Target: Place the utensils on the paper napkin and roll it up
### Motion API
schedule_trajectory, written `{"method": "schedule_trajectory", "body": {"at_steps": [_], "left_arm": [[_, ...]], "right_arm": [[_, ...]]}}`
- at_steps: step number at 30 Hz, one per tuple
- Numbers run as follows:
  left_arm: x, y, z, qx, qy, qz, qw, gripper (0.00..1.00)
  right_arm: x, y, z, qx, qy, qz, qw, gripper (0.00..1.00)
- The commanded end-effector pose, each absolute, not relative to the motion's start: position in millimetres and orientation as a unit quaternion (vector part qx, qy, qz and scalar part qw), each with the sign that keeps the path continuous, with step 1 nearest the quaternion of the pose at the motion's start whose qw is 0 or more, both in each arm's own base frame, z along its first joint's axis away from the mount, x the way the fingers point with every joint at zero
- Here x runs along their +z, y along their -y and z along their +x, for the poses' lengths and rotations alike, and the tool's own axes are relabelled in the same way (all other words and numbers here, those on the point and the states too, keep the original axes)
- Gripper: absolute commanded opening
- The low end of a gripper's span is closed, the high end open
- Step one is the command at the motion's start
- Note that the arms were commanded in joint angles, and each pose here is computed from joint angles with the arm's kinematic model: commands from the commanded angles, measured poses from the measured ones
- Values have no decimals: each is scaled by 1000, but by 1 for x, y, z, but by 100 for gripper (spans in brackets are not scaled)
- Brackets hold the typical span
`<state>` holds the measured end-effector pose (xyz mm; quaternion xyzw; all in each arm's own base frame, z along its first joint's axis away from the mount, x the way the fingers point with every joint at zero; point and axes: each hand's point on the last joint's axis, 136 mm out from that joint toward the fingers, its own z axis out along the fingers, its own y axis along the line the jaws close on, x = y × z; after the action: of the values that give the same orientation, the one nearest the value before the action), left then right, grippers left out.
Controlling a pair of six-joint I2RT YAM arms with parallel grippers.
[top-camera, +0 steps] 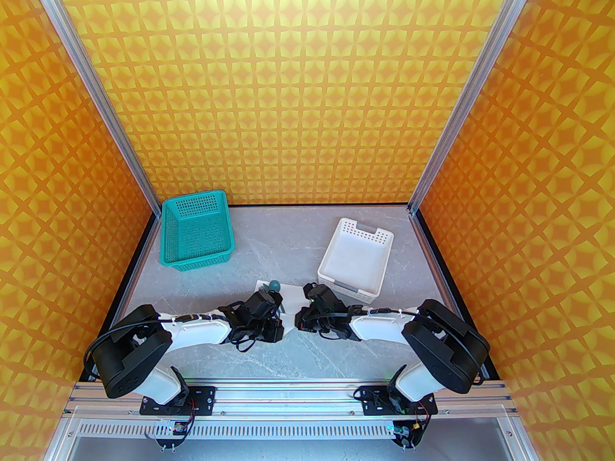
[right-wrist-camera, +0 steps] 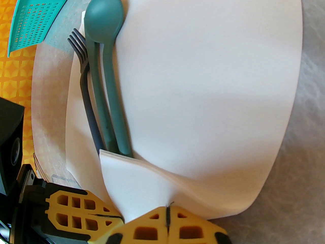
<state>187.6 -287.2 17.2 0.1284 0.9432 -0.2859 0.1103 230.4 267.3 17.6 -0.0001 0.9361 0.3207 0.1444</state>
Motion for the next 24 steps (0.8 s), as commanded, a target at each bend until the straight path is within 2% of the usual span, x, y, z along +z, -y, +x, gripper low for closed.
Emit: {"method": "schedule_trajectory", "body": {"at_steps": [1, 24], "left_arm": [[-9, 254, 174, -223, -965, 110, 79, 0], [-8, 254, 174, -223, -965, 111, 80, 0]], "right_arm": [[11, -249, 237, 288, -945, 6, 151, 0], [11, -216, 256, 265, -949, 25, 166, 0]]}}
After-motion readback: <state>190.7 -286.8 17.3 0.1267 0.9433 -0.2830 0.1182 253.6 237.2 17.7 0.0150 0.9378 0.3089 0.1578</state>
